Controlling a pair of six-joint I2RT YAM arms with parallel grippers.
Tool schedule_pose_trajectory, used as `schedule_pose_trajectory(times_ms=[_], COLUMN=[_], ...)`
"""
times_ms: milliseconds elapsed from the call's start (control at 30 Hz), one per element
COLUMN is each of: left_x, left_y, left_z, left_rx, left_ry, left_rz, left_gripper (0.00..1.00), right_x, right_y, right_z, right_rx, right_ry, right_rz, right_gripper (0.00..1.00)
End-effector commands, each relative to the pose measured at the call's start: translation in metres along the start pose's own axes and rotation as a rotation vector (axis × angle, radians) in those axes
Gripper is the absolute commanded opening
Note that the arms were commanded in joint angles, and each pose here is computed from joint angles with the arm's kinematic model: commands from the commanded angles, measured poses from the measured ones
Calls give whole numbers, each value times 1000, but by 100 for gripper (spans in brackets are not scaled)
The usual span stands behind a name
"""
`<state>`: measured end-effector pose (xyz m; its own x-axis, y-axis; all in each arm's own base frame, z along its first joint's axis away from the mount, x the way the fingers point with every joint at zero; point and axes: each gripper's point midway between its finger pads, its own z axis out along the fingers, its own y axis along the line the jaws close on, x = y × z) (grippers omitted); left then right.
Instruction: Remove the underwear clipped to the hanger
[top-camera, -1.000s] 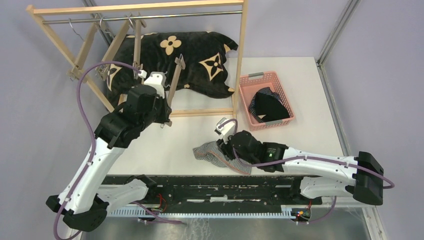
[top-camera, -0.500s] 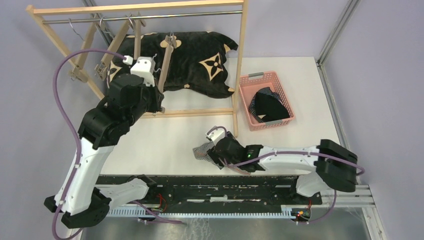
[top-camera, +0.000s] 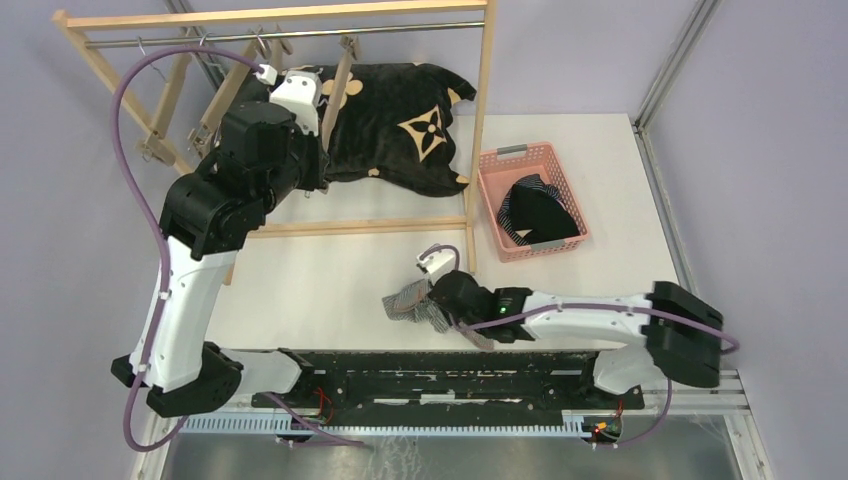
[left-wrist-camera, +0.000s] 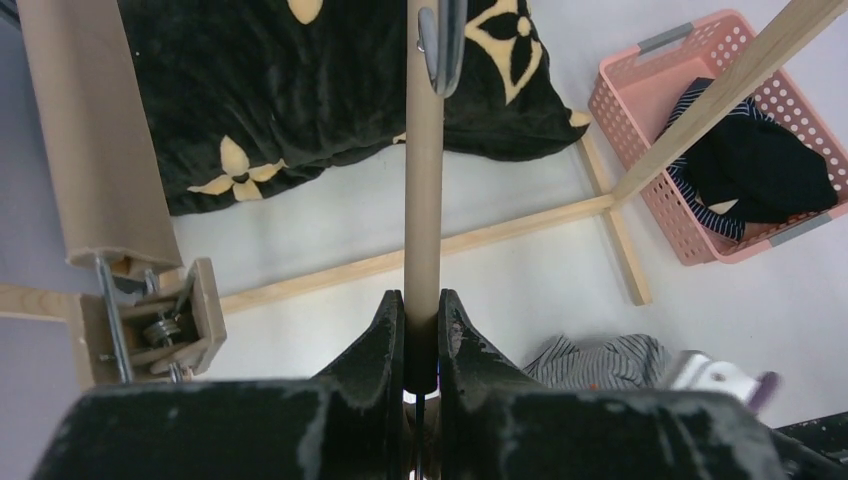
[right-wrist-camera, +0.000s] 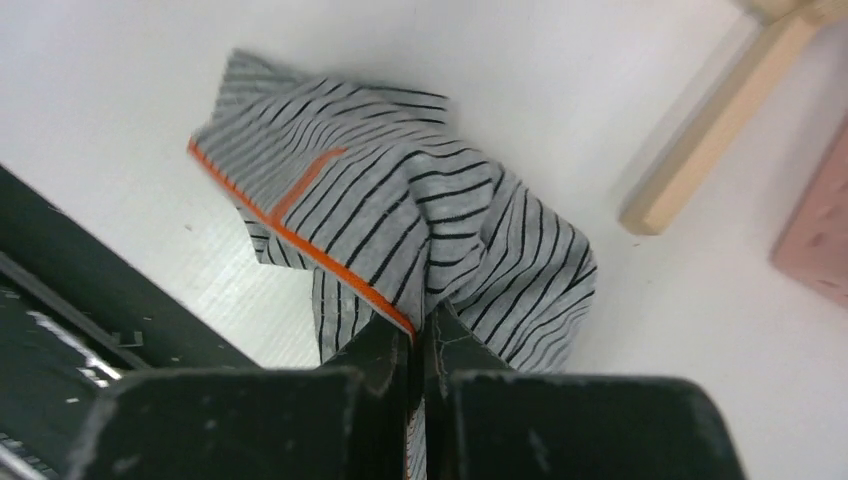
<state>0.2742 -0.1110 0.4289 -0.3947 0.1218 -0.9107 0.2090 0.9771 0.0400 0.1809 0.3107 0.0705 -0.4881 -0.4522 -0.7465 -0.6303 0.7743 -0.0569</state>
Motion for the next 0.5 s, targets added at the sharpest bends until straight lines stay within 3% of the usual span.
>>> schedule_pose_trajectory(times_ms=[0,233,333,467], left_x=[-18,-27,-35,-48], left_y=[9,26,35,35], left_z=[1,15,18,17], left_rx=[-17,-29,-42,-30], left_ry=[-21,-10,-32,-80], left_rz=[66,26,1,-16], left_gripper=[3,3,3,3], right_x=[-74,-153,-168,-187], right_y=[-21,-109,-142,-167], right_z=[-52,-156,-188,-215], right_rx=[44,351,532,635], right_ry=[-246,-587,-640,-699], right_rz=[91,189,195,199], right_gripper=[0,1,1,1])
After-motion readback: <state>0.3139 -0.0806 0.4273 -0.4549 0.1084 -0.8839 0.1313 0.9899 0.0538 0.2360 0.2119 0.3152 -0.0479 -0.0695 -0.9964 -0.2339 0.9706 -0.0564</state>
